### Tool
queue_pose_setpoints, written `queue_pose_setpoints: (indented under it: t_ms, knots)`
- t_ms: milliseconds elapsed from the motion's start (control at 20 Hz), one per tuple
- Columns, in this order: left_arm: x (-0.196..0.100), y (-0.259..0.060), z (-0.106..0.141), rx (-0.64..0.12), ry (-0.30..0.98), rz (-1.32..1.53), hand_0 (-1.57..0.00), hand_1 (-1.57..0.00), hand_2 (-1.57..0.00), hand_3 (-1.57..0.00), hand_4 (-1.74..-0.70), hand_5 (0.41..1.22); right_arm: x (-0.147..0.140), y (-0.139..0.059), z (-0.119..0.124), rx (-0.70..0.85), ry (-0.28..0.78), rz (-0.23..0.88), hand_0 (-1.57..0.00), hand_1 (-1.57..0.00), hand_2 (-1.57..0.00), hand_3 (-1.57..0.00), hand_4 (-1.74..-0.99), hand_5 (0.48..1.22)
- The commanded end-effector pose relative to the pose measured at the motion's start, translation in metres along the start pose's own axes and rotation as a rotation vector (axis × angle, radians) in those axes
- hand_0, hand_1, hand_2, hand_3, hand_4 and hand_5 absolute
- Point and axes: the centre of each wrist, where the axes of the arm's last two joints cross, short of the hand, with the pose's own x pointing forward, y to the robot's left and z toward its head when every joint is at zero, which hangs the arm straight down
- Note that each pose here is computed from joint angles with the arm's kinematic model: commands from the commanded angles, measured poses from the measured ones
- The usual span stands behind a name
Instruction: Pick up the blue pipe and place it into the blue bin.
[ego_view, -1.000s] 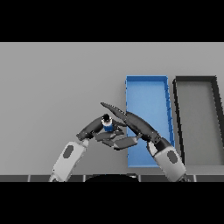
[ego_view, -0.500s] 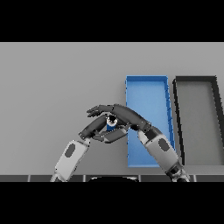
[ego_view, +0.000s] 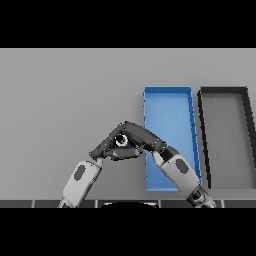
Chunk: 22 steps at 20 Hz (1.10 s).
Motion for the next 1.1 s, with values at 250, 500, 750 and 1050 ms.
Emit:
queue_pose_setpoints:
  t_ms: [250, 500, 750, 1050]
  knots:
    - [0.005, 0.001, 0.0, 0.009, -0.023, -0.026, -1.57, -1.57, -1.57, -1.42, -1.73, 1.221, 0.003, 0.009, -0.003, -0.021, -0.041, -0.014, -1.54, -1.54, -1.54, -1.52, -1.725, 1.172]
    - [0.004, 0.012, 0.006, -0.01, -0.017, -0.113, -0.94, -0.86, -0.83, -0.75, -1.37, 1.221, 0.004, 0.012, -0.001, -0.052, -0.024, 0.018, -1.56, -1.56, -1.56, -1.55, -1.736, 1.205]
    - [0.002, 0.01, 0.006, -0.036, 0.068, -0.164, -0.31, -0.28, -0.27, -0.24, -1.05, 0.938, 0.006, 0.014, -0.001, -0.07, 0.015, 0.021, -1.57, -1.57, -1.57, -1.56, -1.739, 1.216]
    - [0.003, 0.011, 0.005, -0.003, 0.126, -0.126, -0.08, -0.07, -0.07, -0.06, -0.97, 0.567, 0.005, 0.015, -0.004, -0.071, -0.005, 0.009, -1.57, -1.57, -1.57, -1.57, -1.741, 1.22]
